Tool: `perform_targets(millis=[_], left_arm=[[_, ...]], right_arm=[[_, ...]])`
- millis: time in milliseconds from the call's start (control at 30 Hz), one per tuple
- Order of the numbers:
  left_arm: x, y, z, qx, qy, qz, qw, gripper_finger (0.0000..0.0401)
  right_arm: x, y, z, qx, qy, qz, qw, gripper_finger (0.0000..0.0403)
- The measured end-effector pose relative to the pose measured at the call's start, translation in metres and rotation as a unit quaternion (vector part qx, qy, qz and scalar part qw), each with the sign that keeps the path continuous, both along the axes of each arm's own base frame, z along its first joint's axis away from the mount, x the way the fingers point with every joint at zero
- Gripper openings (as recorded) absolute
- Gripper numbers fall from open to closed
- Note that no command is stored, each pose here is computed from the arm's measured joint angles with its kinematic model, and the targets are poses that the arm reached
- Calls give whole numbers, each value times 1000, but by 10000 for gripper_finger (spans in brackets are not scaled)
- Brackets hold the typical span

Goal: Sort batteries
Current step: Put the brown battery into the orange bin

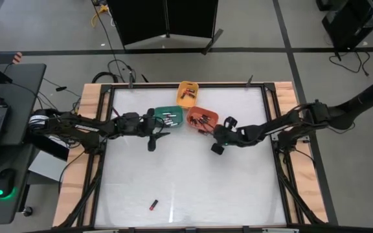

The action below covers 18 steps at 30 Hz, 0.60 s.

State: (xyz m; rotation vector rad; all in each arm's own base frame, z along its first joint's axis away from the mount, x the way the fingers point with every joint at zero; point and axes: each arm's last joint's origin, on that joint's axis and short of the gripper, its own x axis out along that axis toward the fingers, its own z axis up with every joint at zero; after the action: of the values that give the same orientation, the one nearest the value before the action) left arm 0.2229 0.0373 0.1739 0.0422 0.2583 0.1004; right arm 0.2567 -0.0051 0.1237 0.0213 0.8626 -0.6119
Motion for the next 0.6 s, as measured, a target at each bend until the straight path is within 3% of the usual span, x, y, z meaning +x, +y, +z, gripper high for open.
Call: perform_targets(millis=[200, 600], left_arm=[[0, 0, 0, 0, 1, 0, 1000, 156], [0, 0, -1, -2, 5, 0, 1000, 156]], right_arm=[[3, 7, 6, 81, -130, 80, 985, 31], [5, 5, -18, 56, -129, 51, 989, 141]])
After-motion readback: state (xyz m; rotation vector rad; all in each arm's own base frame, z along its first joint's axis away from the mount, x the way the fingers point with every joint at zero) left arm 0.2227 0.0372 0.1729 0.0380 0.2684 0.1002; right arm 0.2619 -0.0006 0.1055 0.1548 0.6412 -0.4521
